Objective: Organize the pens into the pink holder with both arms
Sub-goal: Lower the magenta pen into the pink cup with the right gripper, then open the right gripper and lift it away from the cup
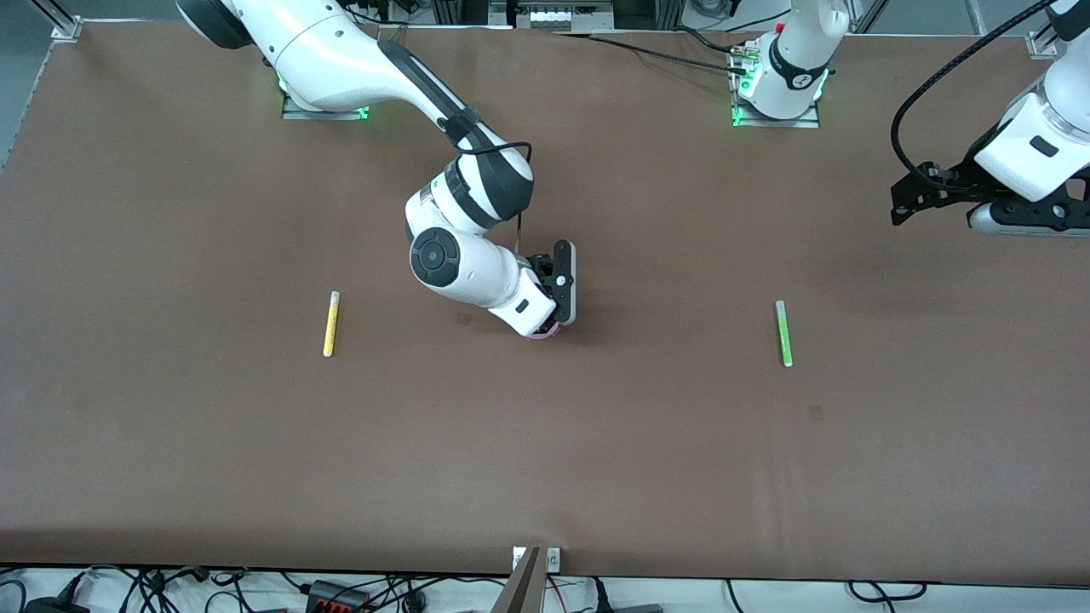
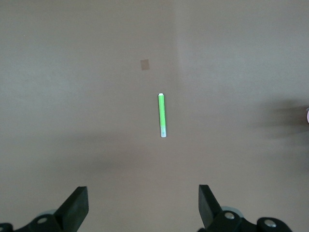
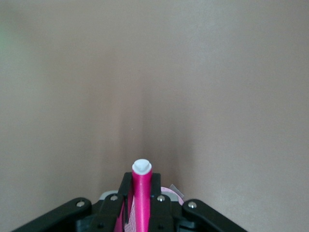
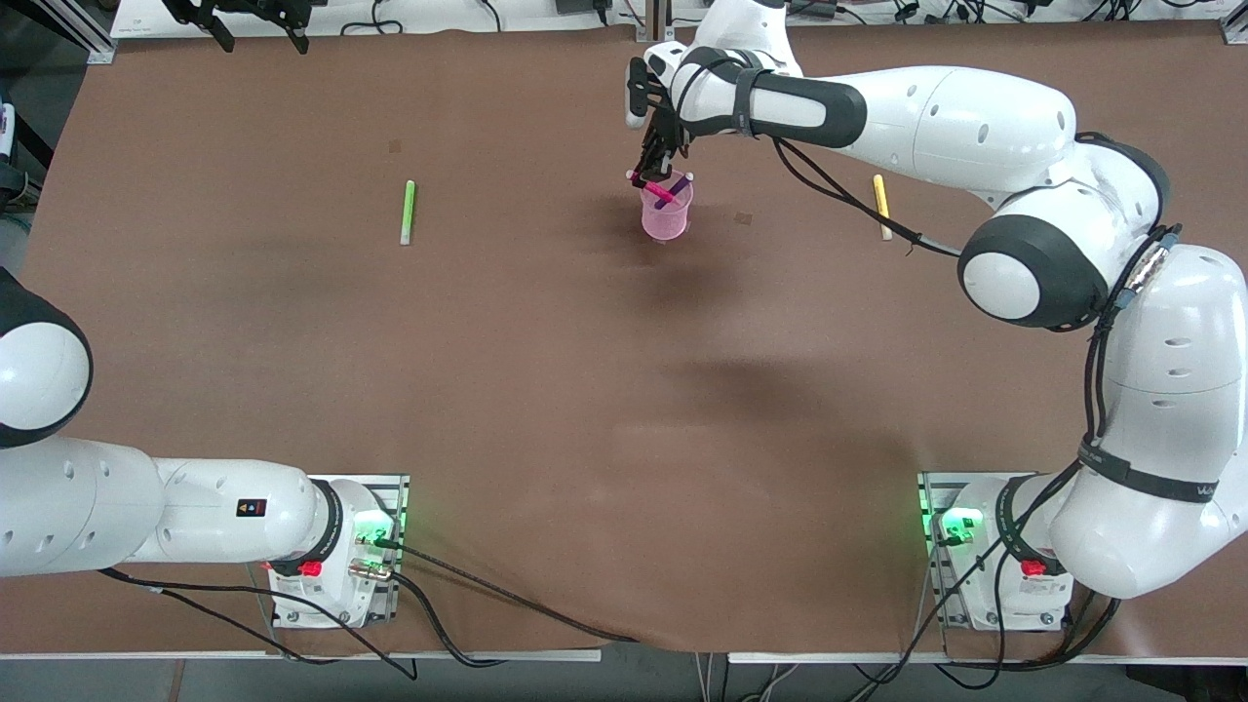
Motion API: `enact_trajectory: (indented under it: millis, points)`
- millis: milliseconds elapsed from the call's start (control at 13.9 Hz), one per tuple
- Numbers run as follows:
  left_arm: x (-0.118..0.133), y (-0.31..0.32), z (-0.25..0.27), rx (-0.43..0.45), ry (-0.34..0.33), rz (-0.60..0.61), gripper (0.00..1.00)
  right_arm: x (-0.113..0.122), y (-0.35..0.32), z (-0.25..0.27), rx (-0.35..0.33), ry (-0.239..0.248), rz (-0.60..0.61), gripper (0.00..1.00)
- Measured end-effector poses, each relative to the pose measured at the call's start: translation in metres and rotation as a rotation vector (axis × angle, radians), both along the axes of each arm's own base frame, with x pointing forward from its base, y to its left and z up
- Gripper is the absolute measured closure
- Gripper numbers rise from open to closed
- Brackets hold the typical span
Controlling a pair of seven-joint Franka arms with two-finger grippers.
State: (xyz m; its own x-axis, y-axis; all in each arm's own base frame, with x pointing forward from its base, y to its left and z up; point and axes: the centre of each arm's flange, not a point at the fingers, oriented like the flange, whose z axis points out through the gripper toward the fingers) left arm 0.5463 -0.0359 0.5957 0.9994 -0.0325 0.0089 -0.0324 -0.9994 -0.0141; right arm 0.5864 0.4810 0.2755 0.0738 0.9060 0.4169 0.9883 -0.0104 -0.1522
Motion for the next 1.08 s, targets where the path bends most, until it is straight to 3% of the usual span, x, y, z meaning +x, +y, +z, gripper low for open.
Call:
enact_trajectory:
  millis: [143,215,574,717,932,1076]
  points:
    - [0.0,0.0,0.0,0.0,0.0,0.0,0.0,0.001,-0.001,-0.005,-0.002,0.001,-0.005,0.79]
    - [0.0,0.0,0.0,0.0,0.0,-0.001,0.0,0.002,-0.002,-0.006,-0.001,-0.001,-0.008,0.72]
    - [-0.001,-0.001,0.0,0.0,0.005,-0.001,0.0,0.001,0.011,0.013,0.022,0.008,-0.084,0.19]
    - [-0.001,-0.001,-0.001,0.001,0.013,-0.001,0.0,0.0,0.019,0.037,0.037,0.013,-0.144,0.01]
    - [-0.002,-0.001,0.002,0.001,0.012,-0.001,0.0,-0.001,0.02,0.08,0.053,0.027,-0.247,0.0]
    - [-0.001,-0.001,0.005,0.0,0.009,-0.001,0.0,0.004,0.006,0.102,0.02,0.081,-0.351,0.0]
